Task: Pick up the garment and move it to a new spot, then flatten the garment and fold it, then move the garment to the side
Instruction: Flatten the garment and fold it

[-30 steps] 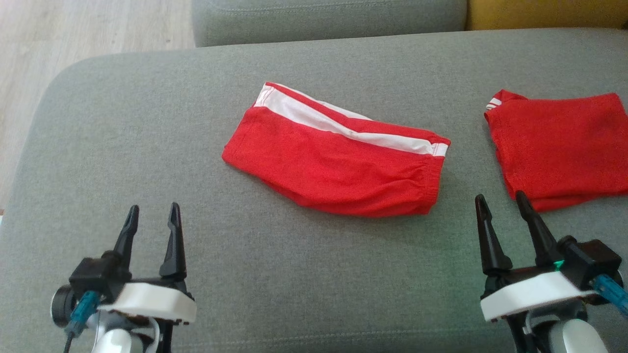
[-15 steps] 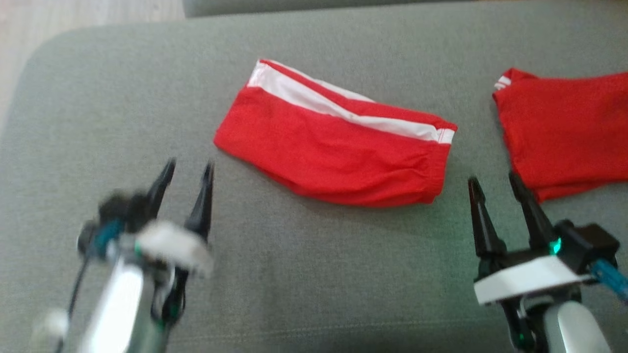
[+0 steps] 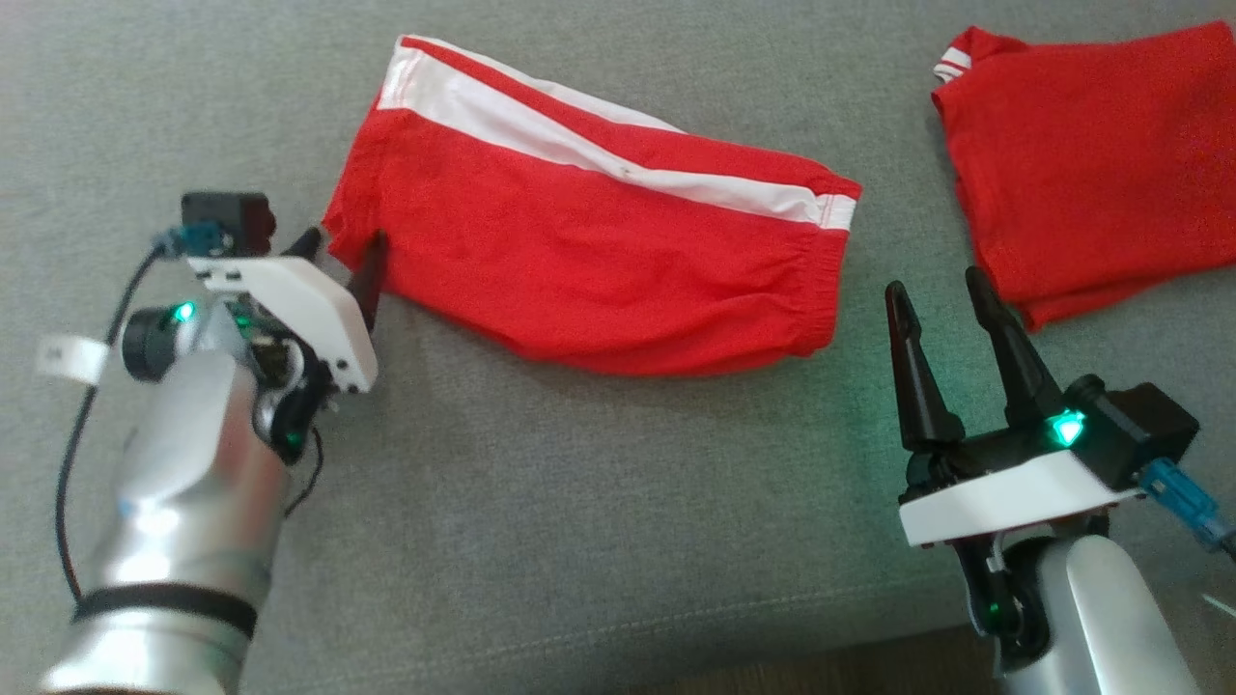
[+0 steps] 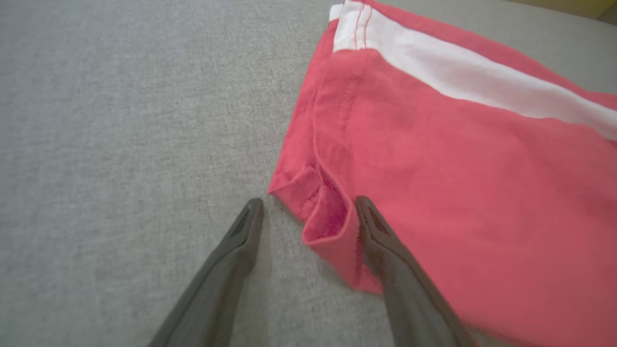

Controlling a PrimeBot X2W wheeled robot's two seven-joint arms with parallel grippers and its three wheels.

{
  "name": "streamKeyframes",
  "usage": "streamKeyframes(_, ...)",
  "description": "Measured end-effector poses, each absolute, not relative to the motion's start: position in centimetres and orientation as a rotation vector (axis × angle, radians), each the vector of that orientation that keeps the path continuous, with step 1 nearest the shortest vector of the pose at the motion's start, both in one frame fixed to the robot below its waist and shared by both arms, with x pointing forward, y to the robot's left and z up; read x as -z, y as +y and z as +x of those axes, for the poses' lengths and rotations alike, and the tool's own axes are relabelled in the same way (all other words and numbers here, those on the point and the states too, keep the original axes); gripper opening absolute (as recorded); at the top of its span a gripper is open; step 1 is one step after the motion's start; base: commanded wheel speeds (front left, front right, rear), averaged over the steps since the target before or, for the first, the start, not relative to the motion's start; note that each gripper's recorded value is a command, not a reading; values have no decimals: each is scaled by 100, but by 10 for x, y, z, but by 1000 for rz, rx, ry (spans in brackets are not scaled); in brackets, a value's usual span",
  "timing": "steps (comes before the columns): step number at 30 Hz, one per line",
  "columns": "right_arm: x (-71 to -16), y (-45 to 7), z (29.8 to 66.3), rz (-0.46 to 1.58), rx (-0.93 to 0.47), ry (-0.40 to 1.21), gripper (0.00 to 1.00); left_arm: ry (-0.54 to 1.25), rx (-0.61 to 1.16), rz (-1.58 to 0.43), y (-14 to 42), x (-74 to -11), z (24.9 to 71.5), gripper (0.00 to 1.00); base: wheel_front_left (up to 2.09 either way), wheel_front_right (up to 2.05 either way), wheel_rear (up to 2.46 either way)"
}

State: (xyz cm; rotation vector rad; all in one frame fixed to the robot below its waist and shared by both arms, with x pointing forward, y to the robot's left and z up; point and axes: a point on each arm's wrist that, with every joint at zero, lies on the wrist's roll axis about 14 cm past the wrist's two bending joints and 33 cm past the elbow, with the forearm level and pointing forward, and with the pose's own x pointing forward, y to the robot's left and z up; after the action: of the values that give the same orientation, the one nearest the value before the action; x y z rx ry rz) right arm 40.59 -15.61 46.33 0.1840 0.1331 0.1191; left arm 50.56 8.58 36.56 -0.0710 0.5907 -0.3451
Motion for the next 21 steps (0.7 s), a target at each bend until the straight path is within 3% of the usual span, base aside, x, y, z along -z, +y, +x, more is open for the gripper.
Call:
streamKeyframes(5,-456,-159,406,199,-107,149,100,644,365,-29,81,-362,517,100,0,0,0)
streamKeyframes(6,-457,-158,407,200,-109,147,100,655,366,-20,81,-361,517,73,0,0,0)
streamKeyframes(7,-457,-158,408,203,-111,144,100,660,367,-11,82,-360,517,10,0,0,0)
streamKeyframes(8,-457,-157,408,207,-112,145,100,661,371,-1,82,-360,517,0,0,0,0)
streamKeyframes(16,-459,-151,410,213,-130,140,100,578,374,1,84,-370,512,0,0,0,0)
streamKeyframes(21,-466,-142,411,210,-160,131,100,522,308,-89,97,-370,483,0,0,0,0)
